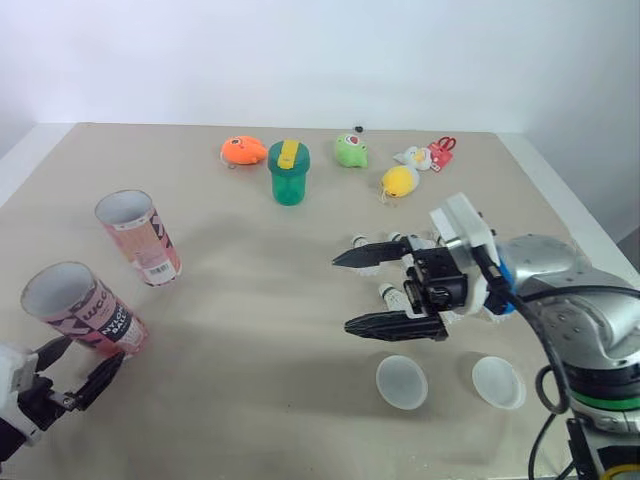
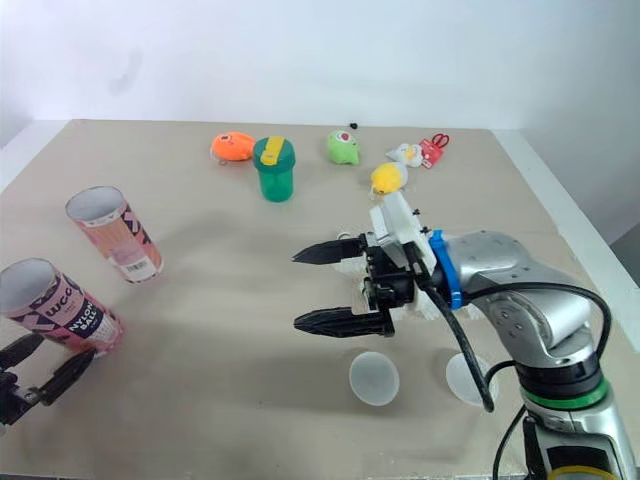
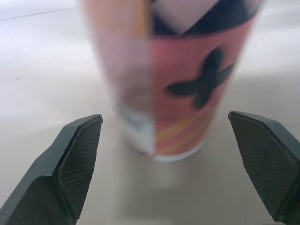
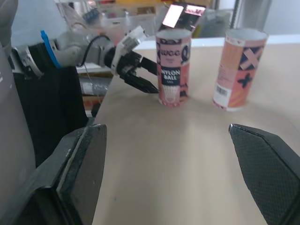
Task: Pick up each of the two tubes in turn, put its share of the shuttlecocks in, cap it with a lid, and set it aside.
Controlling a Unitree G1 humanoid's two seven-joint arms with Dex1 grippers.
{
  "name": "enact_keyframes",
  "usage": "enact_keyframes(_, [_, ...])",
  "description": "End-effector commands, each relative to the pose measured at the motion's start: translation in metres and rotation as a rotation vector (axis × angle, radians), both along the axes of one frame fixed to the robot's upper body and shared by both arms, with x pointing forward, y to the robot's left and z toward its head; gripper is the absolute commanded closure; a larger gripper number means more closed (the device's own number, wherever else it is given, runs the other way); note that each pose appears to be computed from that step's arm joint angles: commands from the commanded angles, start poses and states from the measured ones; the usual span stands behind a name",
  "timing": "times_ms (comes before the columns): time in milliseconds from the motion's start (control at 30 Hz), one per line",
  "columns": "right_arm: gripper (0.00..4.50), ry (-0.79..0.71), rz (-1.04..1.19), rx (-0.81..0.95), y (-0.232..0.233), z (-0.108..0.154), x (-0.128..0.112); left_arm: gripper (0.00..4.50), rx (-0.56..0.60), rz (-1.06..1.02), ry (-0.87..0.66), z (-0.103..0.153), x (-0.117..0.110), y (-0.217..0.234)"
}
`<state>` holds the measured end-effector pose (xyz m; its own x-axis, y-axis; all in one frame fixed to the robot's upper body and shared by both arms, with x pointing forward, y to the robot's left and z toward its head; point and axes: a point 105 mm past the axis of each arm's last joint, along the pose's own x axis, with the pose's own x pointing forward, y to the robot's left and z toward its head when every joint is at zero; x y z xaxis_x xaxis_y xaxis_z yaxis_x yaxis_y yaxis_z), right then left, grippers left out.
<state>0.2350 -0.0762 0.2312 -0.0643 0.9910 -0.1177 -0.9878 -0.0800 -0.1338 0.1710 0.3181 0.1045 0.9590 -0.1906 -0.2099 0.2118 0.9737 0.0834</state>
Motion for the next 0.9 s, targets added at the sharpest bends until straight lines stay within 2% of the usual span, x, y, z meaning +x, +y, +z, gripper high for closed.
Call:
enact_keyframes(33, [0.04,-0.036,0.009,0.033,0.005,0.006,0.004,0.0,-0.004,0.033,-0.032,-0.003,-0.001,0.002])
enact_keyframes(333, [0.04,-0.053,0.031,0.042,0.015,0.002,0.013,0.0,-0.055,0.065,-0.119,-0.022,0.032,-0.008])
enact_keyframes(667, [0.04,-0.061,0.008,0.053,0.017,-0.001,0.02,0.0,-0.022,0.059,-0.18,-0.02,0.069,-0.004])
enact_keyframes(900, [0.04,-0.059,-0.007,0.048,0.017,-0.002,0.02,0.0,-0.034,0.039,-0.202,-0.021,0.082,-0.007])
